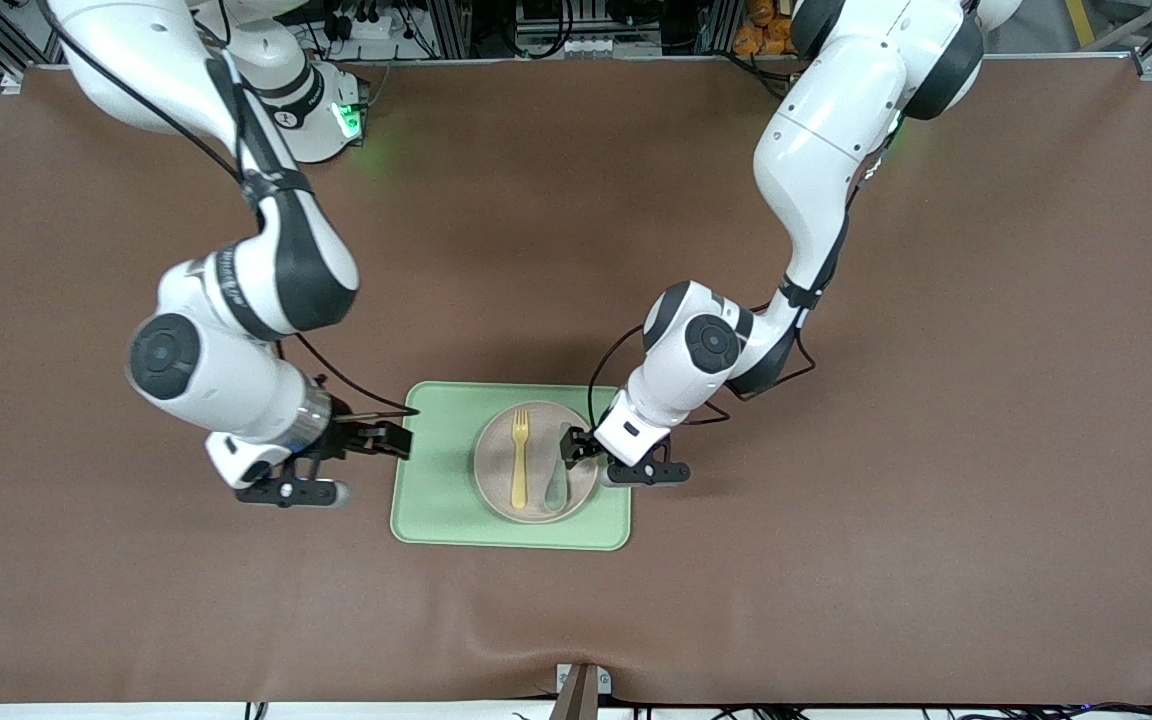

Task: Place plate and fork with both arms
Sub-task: 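Lower the plate onto the tray while the right gripper reaches the fork, then grasp the yellow fork with the right gripper while the left gripper withdraws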

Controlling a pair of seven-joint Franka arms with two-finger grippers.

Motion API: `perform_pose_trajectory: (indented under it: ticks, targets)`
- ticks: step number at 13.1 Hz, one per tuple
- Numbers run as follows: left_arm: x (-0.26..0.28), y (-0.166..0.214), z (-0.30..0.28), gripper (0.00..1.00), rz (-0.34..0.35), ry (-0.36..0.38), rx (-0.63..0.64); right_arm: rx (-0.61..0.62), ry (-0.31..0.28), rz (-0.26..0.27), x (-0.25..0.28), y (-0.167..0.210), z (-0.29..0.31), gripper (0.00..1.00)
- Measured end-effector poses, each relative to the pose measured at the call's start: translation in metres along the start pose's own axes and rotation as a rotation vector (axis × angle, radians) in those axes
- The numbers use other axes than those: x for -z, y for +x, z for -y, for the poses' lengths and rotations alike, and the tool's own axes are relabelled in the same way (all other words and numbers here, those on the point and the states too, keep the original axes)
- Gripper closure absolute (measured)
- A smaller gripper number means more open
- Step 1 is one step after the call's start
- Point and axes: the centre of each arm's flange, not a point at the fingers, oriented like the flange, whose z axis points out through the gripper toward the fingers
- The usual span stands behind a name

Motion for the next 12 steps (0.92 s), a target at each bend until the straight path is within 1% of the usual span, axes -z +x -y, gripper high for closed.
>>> perform_pose_trajectory:
  ticks: [1, 2, 3, 4, 5, 6, 7, 8, 9, 10, 12]
  targets:
    - [0.022, 0.018, -0.001, 0.06, -0.033, -0.015, 0.009, 0.026, 0.005, -0.002, -0.01, -0.003, 0.025, 0.0]
    - [0.045, 0.037, 0.0, 0.0, -0.066, -0.028, 0.022, 0.059, 0.001, -0.006, -0.021, -0.008, 0.05, 0.0]
    - [0.07, 0.054, 0.003, 0.0, -0.089, -0.036, 0.035, 0.091, -0.011, -0.012, -0.035, -0.014, 0.071, 0.04]
    - [0.094, 0.069, 0.007, 0.0, -0.094, -0.034, 0.048, 0.108, -0.026, -0.021, -0.05, -0.019, 0.086, 0.06]
    - [0.117, 0.082, 0.01, 0.0, -0.088, -0.027, 0.059, 0.11, -0.034, -0.033, -0.065, -0.023, 0.097, 0.1]
    - [0.14, 0.093, 0.016, 0.0, -0.075, -0.015, 0.072, 0.118, -0.048, -0.053, -0.083, -0.027, 0.107, 0.1]
    - [0.164, 0.103, 0.023, 0.0, -0.058, -0.001, 0.085, 0.133, -0.068, -0.068, -0.101, -0.032, 0.115, 0.18]
    - [0.189, 0.113, 0.031, 0.0, -0.043, 0.012, 0.098, 0.145, -0.085, -0.074, -0.12, -0.037, 0.12, 0.18]
    - [0.212, 0.12, 0.037, 0.0, -0.029, 0.025, 0.106, 0.151, -0.09, -0.076, -0.135, -0.039, 0.121, 0.22]
    - [0.233, 0.125, 0.043, 0.0, -0.019, 0.051, 0.1, 0.154, -0.094, -0.081, -0.148, -0.038, 0.118, 0.22]
    - [0.27, 0.131, 0.059, 0.0, 0.003, 0.152, 0.067, 0.17, -0.124, -0.084, -0.167, -0.037, 0.111, 0.29]
